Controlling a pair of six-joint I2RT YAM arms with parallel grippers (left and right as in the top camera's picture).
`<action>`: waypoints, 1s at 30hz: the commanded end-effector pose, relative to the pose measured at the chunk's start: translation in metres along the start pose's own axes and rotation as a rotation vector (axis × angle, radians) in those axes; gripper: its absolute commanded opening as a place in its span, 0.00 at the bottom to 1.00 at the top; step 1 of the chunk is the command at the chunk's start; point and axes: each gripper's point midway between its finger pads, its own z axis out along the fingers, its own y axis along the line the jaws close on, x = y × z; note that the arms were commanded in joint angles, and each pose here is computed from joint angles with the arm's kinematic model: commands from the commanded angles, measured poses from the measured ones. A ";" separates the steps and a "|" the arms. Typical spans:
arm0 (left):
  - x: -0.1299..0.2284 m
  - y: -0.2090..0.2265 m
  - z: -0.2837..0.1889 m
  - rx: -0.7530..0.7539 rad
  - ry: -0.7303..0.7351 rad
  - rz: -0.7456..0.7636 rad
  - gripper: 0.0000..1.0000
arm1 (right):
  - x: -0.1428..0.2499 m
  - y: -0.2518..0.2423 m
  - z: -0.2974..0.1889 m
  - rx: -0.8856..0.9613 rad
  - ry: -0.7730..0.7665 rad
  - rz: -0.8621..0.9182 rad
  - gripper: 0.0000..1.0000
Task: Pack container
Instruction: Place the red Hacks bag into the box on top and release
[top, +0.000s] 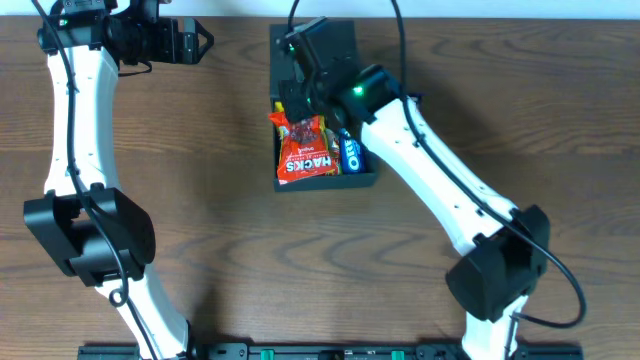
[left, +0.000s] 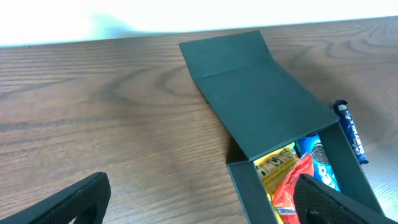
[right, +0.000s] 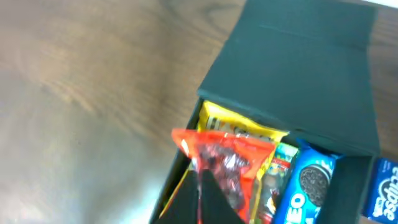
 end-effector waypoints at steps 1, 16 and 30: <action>-0.005 0.003 -0.004 -0.015 -0.011 0.005 0.95 | 0.034 0.015 0.029 -0.126 0.130 -0.177 0.01; -0.004 0.003 -0.004 -0.014 -0.007 0.002 0.95 | 0.106 0.000 0.112 -0.124 0.358 -0.187 0.01; -0.003 0.002 -0.004 -0.013 -0.005 0.001 0.95 | 0.044 0.002 0.057 -0.126 0.165 -0.192 0.01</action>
